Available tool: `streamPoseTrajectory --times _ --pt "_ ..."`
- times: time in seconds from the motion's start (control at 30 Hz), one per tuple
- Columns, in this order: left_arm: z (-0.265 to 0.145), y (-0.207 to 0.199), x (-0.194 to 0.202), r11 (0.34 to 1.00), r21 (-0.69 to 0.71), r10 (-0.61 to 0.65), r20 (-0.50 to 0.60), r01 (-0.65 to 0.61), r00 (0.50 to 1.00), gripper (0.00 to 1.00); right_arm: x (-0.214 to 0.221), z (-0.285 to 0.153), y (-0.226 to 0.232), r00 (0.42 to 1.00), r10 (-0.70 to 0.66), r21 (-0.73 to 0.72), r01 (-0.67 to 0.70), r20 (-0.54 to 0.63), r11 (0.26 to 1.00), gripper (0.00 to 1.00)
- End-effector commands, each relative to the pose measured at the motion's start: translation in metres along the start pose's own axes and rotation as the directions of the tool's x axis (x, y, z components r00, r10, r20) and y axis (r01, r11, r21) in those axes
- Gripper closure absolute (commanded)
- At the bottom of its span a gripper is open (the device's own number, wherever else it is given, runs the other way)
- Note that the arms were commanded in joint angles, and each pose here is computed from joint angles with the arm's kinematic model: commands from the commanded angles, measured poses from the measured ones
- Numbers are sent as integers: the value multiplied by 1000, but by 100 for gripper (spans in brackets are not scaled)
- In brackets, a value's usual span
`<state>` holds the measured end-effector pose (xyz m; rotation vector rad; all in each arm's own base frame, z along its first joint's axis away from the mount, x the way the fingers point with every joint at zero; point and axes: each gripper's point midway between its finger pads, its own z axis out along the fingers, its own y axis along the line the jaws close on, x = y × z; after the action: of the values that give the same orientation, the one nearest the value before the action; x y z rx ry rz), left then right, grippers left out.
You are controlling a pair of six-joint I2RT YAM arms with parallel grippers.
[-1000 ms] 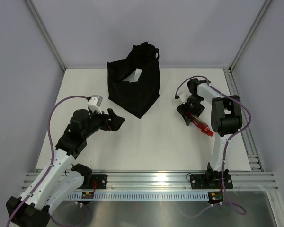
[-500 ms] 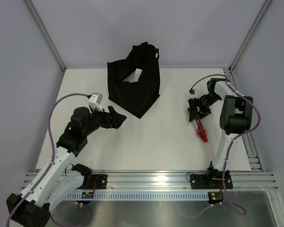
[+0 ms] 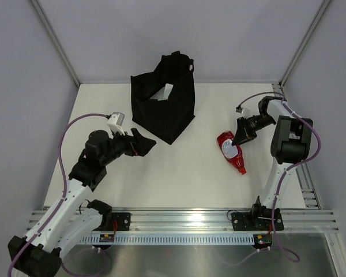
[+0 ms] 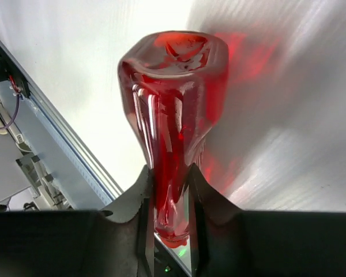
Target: Place the personal care products into the canvas bag
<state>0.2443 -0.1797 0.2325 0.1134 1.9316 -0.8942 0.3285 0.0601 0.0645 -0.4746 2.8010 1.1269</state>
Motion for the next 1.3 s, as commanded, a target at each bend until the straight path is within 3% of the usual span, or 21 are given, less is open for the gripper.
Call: streamPoseTrajectory --times 0.0,0.13,0.27,0.37,0.63,0.83,0.97,1.07,1.13,1.17,1.2,1.27 --pt "1 -19 -12 996 86 3 29 -6 1000 1 -1 3 -4 1000 24 -5 -24 16 1000 80" --pt "2 -20 -11 995 95 -2 21 0 1000 1 -2 0 -15 999 16 85 -19 32 996 80" --pt "4 -20 -12 995 98 -7 26 4 1000 1 -3 0 -8 999 9 54 -11 42 998 79" --pt "6 -20 -11 995 100 -15 19 13 1000 1 -2 5 -6 999 16 33 -17 42 999 73" --pt "7 -20 -10 995 102 -24 12 23 1000 1 -1 18 -7 999 20 69 -22 31 997 44" --pt "8 -22 -11 993 108 -38 9 37 999 1 -1 27 -6 999 -6 168 14 -45 986 38" --pt "8 -22 -10 993 109 -45 7 44 999 1 -4 28 -7 999 0 206 7 -35 978 36" --pt "6 -22 -7 993 108 -49 2 48 999 1 -5 27 -10 999 16 245 -8 -30 969 28" --pt "5 -22 -7 993 110 -51 2 51 999 1 -5 36 11 999 -11 193 21 -49 981 20" --pt "6 -22 -5 993 110 -53 -3 53 999 1 -7 36 15 999 -12 184 19 -42 983 15" --pt "6 -22 -5 992 113 -51 -5 51 999 1 -7 36 17 999 4 190 2 -35 982 2" --pt "6 -22 -3 992 116 -52 -12 53 999 1 -9 39 23 999 -27 206 33 -35 978 1"
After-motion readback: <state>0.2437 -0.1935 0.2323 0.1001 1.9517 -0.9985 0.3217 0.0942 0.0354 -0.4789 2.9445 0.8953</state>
